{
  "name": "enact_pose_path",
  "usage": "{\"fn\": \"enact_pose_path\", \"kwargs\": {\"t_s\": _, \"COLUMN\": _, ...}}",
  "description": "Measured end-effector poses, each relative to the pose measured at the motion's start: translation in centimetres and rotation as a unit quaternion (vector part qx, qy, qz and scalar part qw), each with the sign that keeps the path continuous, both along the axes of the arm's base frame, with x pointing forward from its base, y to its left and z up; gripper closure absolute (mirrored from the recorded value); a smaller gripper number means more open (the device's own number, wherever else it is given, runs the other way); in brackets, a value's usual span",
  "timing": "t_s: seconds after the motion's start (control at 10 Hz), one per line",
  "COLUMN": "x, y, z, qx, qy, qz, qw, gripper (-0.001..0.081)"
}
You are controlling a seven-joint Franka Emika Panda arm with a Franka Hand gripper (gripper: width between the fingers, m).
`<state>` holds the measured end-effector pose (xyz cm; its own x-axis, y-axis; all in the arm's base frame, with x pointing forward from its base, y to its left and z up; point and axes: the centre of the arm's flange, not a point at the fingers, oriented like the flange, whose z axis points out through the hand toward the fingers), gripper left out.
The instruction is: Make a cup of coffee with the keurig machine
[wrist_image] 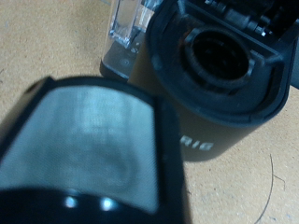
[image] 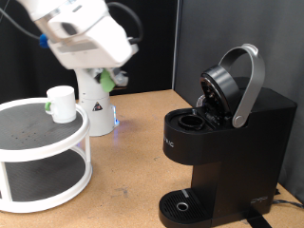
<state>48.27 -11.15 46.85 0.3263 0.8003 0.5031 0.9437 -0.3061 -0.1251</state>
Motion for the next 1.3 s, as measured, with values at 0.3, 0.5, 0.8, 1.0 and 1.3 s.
{"fn": "enact_pose_path", "kwargs": {"t_s": 0.3, "x": 0.7, "y": 2.9, "z": 1.3, "qx": 0.017, "qy": 0.055, "qz": 0.031, "qw": 0.9979, "gripper": 0.0329}}
{"fn": "enact_pose_path", "kwargs": {"t_s": 0.5, "x": 1.0, "y": 2.8, "z": 1.1, "qx": 0.009, "qy": 0.04, "qz": 0.022, "qw": 0.9989, "gripper": 0.0329}}
{"fn": "enact_pose_path", "kwargs": {"t_s": 0.8, "x": 1.6, "y": 4.9, "z": 1.8, "qx": -0.026, "qy": 0.052, "qz": 0.011, "qw": 0.9983, "gripper": 0.0329}}
{"fn": "enact_pose_path", "kwargs": {"t_s": 1.0, "x": 2.0, "y": 7.5, "z": 2.9, "qx": -0.067, "qy": 0.079, "qz": 0.006, "qw": 0.9946, "gripper": 0.0329}}
{"fn": "enact_pose_path", "kwargs": {"t_s": 1.3, "x": 2.9, "y": 10.7, "z": 4.1, "qx": -0.087, "qy": 0.067, "qz": -0.013, "qw": 0.9939, "gripper": 0.0329}}
